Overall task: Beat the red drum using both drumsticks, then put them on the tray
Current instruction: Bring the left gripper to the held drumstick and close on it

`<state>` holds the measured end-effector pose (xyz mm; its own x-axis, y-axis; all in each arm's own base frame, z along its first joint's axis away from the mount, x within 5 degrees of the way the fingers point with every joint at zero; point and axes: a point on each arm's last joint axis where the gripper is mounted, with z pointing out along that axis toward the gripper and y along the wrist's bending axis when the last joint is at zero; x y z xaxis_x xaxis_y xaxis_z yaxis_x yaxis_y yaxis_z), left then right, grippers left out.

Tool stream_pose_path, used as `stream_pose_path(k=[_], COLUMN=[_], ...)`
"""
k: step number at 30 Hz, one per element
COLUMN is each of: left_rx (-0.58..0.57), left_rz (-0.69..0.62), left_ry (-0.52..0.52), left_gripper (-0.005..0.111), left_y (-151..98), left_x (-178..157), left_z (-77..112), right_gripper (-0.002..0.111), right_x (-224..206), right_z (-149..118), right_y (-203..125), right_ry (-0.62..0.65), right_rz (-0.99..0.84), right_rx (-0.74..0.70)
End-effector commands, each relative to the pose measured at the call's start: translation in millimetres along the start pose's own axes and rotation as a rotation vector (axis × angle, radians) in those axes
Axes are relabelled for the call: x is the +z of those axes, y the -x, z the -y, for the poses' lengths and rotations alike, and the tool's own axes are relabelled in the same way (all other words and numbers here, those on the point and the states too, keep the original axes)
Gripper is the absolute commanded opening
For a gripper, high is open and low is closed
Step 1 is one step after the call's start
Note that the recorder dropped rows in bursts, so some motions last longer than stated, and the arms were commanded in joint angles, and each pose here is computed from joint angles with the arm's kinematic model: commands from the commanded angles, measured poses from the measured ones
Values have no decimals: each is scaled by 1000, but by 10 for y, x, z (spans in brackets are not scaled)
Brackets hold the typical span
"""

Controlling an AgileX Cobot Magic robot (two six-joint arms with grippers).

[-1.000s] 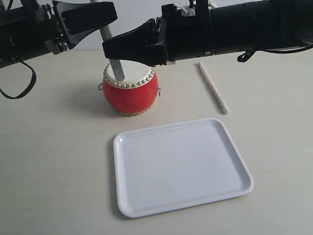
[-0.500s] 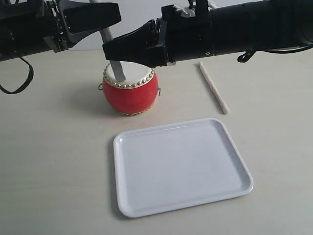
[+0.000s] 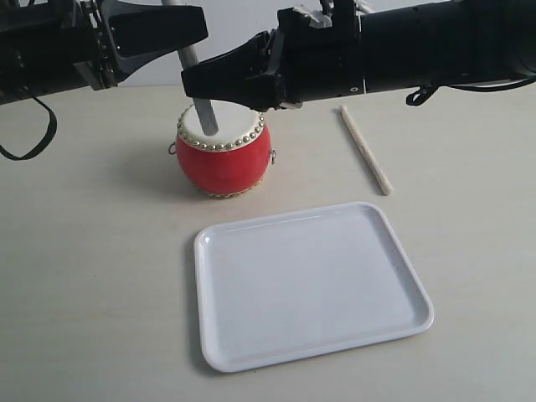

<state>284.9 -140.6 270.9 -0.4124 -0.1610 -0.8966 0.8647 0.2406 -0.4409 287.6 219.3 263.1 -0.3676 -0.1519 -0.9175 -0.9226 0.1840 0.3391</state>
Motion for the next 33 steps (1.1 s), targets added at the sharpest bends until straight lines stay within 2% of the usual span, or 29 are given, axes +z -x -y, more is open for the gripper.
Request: stream_pose_path(k=[1,7,12,23,33], left_rx=[-3,-7,17,9,13], left_rz=[8,10,-3,16,19], left_ry=[-15,-18,-59,-64,-22], left_gripper=[71,71,71,47,47], left_y=[19,18,-27,-20,-17], left_x=[16,26,135,167,169], left_z=[26,34,128,151,113], right_gripper=[0,0,0,0,0], right_x=[-1,-1,-2,-2,-2], right_z=[1,1,-23,-29,-29], right_y=[62,63,67,69,69], right_ry=[-4,-4,22,30,30], right_rz=[30,31,35,36,36], right_rx=[15,48,52,55,55])
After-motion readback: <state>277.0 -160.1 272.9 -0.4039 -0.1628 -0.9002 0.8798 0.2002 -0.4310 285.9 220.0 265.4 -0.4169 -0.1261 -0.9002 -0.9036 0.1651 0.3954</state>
